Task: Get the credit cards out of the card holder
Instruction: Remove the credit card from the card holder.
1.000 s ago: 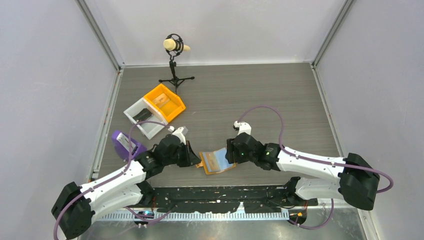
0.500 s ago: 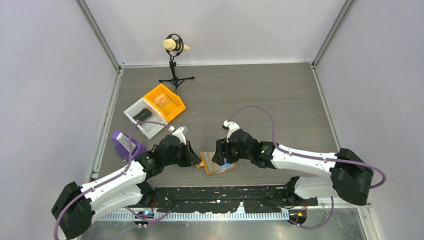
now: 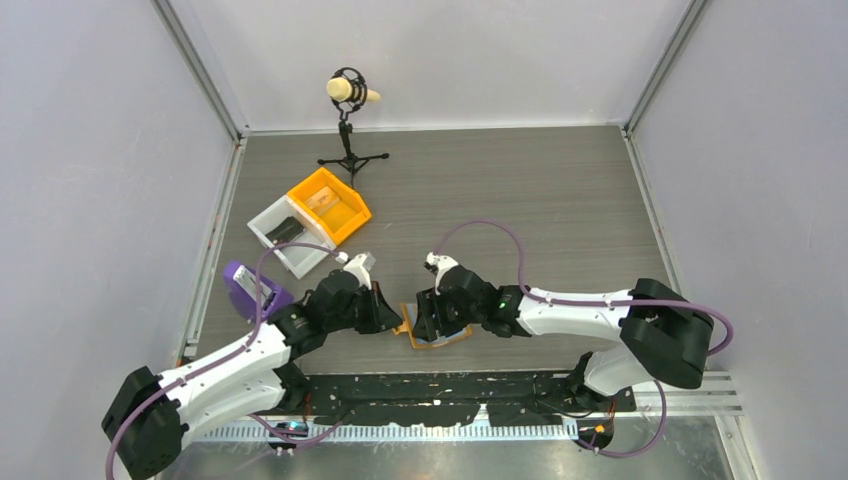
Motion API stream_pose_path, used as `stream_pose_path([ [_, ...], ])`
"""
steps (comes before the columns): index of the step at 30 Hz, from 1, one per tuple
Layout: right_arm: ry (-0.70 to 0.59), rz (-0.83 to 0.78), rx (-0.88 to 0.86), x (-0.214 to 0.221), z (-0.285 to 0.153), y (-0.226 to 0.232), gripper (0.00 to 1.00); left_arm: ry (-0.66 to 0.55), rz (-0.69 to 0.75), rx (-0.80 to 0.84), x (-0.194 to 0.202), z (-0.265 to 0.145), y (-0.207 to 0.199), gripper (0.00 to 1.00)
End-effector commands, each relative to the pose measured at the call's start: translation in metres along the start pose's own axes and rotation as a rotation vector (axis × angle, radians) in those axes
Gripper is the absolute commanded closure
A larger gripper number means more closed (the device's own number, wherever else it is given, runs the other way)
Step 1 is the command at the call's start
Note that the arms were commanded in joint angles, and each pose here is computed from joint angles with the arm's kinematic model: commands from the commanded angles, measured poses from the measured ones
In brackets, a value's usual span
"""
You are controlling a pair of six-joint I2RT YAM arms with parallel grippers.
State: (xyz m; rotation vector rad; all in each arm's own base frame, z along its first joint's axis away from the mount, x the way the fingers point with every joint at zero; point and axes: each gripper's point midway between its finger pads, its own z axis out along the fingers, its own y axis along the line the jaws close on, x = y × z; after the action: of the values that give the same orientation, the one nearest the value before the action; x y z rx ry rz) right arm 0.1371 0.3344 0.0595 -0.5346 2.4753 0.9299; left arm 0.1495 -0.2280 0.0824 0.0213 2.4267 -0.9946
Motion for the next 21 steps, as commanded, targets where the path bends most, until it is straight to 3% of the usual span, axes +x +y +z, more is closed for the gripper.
stream_pose_path([
  [1, -0.079, 0.009, 0.039, -0.020, 0.000, 0.000, 0.41, -0.008, 0.015, 0.032, -0.001, -0.002, -0.007, 1.00],
  [11, -0.092, 0.027, -0.027, -0.022, -0.010, 0.014, 0.38, 0.006, 0.034, 0.013, 0.002, -0.005, -0.001, 1.00],
  [21, -0.109, 0.016, -0.032, -0.024, -0.016, 0.014, 0.40, 0.093, 0.089, 0.056, 0.014, -0.004, -0.008, 1.00],
])
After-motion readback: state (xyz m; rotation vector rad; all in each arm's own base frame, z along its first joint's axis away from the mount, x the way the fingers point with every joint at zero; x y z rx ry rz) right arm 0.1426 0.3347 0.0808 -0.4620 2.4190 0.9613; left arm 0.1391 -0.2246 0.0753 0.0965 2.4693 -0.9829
